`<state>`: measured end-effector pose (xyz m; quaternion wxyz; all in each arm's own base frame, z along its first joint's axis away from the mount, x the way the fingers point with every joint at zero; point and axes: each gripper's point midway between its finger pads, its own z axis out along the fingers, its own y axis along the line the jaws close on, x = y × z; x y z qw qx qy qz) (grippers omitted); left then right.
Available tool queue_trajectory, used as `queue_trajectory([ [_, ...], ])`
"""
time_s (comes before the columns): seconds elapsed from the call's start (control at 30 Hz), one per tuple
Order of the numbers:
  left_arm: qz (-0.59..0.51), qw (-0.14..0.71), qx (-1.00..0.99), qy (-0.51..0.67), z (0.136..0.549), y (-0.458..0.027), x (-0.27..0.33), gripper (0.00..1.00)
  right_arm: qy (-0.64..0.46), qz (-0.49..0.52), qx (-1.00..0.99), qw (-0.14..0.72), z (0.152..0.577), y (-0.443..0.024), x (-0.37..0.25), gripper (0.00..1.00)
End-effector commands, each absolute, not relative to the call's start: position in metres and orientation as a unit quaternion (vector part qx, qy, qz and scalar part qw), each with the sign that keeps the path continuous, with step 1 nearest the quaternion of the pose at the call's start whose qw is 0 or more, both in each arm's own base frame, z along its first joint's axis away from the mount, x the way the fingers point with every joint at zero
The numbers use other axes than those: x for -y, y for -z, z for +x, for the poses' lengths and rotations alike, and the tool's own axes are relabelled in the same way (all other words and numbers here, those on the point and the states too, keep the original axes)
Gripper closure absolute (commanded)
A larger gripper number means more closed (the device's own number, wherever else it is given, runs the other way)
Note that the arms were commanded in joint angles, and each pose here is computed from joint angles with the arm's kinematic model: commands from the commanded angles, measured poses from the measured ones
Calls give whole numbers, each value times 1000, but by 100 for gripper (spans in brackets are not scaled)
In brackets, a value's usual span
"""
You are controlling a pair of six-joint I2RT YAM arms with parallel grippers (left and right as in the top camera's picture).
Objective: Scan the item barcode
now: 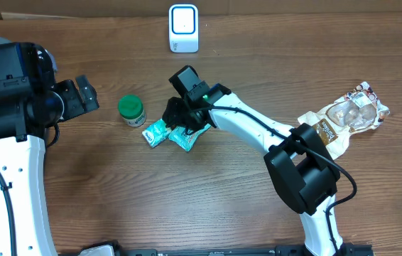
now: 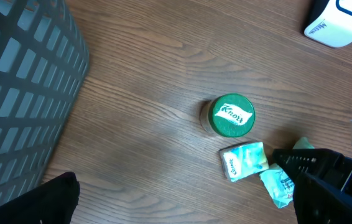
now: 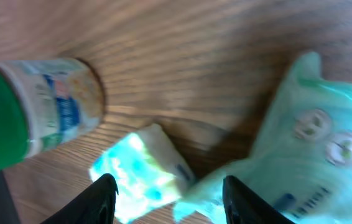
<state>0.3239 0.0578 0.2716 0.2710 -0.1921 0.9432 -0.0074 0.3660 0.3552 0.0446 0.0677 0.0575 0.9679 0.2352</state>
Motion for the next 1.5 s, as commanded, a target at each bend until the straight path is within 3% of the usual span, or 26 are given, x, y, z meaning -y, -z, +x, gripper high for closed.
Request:
queue_trajectory([
  [0.0, -185, 283, -941, -2, 321, -279, -61, 0, -212, 69, -974, 50, 359, -38, -343, 48],
  [0.23, -185, 283, -941, -2, 321, -279, -61, 0, -152, 57, -987, 1, 351, -35, -294, 47],
  [0.47, -185, 283, -941, -2, 321, -279, -61, 0, -95, 69, -993, -6, 372, -41, -225, 47],
  [0.7, -185, 283, -941, -2, 321, -279, -61, 1, -102, 90, -991, -18, 384, -77, -167, 46],
  [0.8, -185, 283, -941, -2, 321, -279, -61, 1, -101, 111, -987, -49, 373, -81, -149, 43],
  [1.03, -185, 283, -941, -2, 321, -279, -61, 0, -164, 74, -976, -120, 336, -52, -165, 44],
  [1.33, -185, 283, -941, -2, 321, -279, -61, 1, -186, 73, -974, -107, 330, -10, -169, 63],
  [1.47, -185, 283, -941, -2, 321, -279, -61, 0, -192, 69, -975, -90, 336, -6, -170, 94],
])
